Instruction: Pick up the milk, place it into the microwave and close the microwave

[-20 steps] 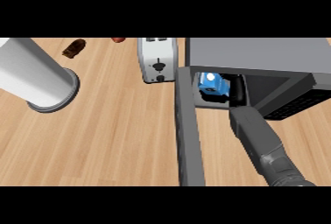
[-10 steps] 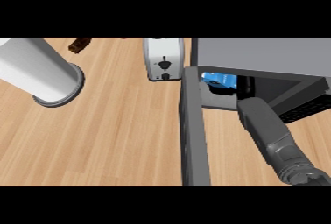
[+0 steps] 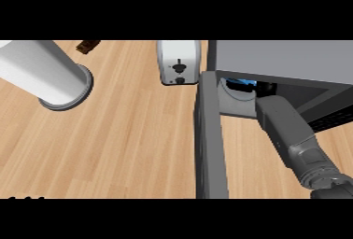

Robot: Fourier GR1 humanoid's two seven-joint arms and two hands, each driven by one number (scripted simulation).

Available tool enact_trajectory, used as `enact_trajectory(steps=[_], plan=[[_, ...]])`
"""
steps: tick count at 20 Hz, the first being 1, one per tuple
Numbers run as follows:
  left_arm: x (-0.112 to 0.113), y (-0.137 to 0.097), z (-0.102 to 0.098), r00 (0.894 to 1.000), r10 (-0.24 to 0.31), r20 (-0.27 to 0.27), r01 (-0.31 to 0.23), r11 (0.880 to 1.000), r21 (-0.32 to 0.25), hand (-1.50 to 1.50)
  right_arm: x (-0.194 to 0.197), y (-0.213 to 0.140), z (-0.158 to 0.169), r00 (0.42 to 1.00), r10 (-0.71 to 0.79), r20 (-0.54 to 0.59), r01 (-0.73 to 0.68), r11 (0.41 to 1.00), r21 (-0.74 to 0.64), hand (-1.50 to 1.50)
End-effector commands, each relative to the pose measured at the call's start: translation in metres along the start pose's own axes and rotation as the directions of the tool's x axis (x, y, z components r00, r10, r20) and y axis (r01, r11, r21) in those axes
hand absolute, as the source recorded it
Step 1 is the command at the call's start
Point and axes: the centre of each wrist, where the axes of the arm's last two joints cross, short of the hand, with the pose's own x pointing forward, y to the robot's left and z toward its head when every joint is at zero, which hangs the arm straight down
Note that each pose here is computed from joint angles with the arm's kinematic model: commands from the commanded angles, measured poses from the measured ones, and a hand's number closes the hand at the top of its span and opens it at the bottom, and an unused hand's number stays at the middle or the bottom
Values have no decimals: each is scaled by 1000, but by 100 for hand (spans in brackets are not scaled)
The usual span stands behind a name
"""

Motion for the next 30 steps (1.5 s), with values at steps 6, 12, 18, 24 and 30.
enact_trajectory(steps=[6,12,18,24,30], plan=[[-5,1,-1,1000,11,-17,-11,1000,-7,-150,2,-10,-12,977,207,44,-196,964,-177,150],[-6,1,-5,1000,14,-20,-15,1000,-25,-150,6,-13,-20,973,231,26,-220,953,-210,150],[-5,5,-12,1000,-11,3,11,999,-45,-150,-53,-51,30,778,560,-284,-619,762,-192,-150],[-12,5,-16,1000,5,-12,-6,997,-71,-150,-21,-14,13,846,527,-81,-530,847,-24,-150],[-16,6,-20,1000,-11,-14,10,998,-61,-150,2,15,9,899,438,6,-437,896,84,-150]])
